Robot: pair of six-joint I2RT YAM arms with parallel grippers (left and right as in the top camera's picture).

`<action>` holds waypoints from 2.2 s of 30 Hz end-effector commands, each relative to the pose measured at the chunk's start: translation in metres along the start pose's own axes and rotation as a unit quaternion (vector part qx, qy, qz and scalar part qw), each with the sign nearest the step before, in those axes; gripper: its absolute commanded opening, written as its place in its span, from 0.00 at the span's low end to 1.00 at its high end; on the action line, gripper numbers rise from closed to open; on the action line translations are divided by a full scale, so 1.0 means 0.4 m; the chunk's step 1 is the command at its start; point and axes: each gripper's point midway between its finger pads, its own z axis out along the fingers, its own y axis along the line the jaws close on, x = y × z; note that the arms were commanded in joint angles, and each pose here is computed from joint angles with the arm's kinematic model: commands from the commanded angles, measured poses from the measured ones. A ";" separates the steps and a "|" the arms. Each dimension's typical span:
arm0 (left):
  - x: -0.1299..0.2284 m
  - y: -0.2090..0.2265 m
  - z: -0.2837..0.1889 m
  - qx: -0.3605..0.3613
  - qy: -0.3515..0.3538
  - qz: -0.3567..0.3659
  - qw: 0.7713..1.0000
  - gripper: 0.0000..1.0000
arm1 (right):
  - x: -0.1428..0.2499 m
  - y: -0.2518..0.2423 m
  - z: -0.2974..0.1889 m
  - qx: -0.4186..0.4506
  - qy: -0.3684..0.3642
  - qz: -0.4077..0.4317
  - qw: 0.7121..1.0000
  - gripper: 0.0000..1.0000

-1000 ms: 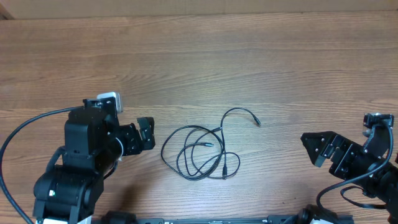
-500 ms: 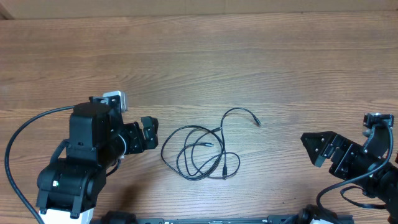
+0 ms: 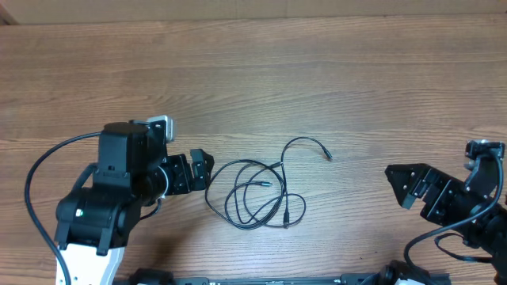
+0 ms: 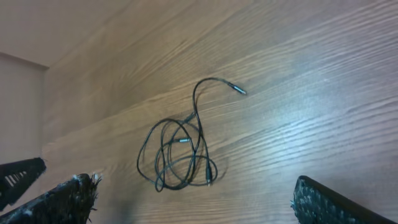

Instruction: Untangle cables

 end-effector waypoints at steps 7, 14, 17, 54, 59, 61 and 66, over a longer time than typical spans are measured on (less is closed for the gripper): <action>0.045 -0.057 0.017 0.071 0.061 -0.015 0.996 0.99 | -0.060 0.023 -0.013 -0.013 -0.051 -0.034 0.998 1.00; 0.050 -0.057 0.016 0.069 0.068 -0.045 0.994 1.00 | -0.090 0.032 -0.017 -0.019 -0.075 -0.049 0.996 1.00; 0.049 -0.057 0.016 0.068 0.068 -0.068 0.993 0.99 | -0.084 0.039 -0.014 -0.028 -0.068 -0.047 0.996 1.00; 0.037 -0.039 0.036 0.049 0.066 -0.055 0.995 1.00 | 0.061 -0.139 0.293 0.007 0.154 0.323 0.934 1.00; 0.047 -0.050 0.057 0.059 0.091 -0.060 0.992 0.98 | 0.087 -0.147 0.297 0.020 0.185 0.338 0.922 1.00; 0.056 -0.057 0.067 0.059 0.103 -0.055 0.991 0.97 | 0.089 -0.146 0.294 0.020 0.185 0.338 0.923 1.00; 0.086 -0.088 0.090 0.060 0.131 -0.026 0.989 0.95 | 0.091 -0.146 0.285 0.024 0.175 0.332 0.927 1.00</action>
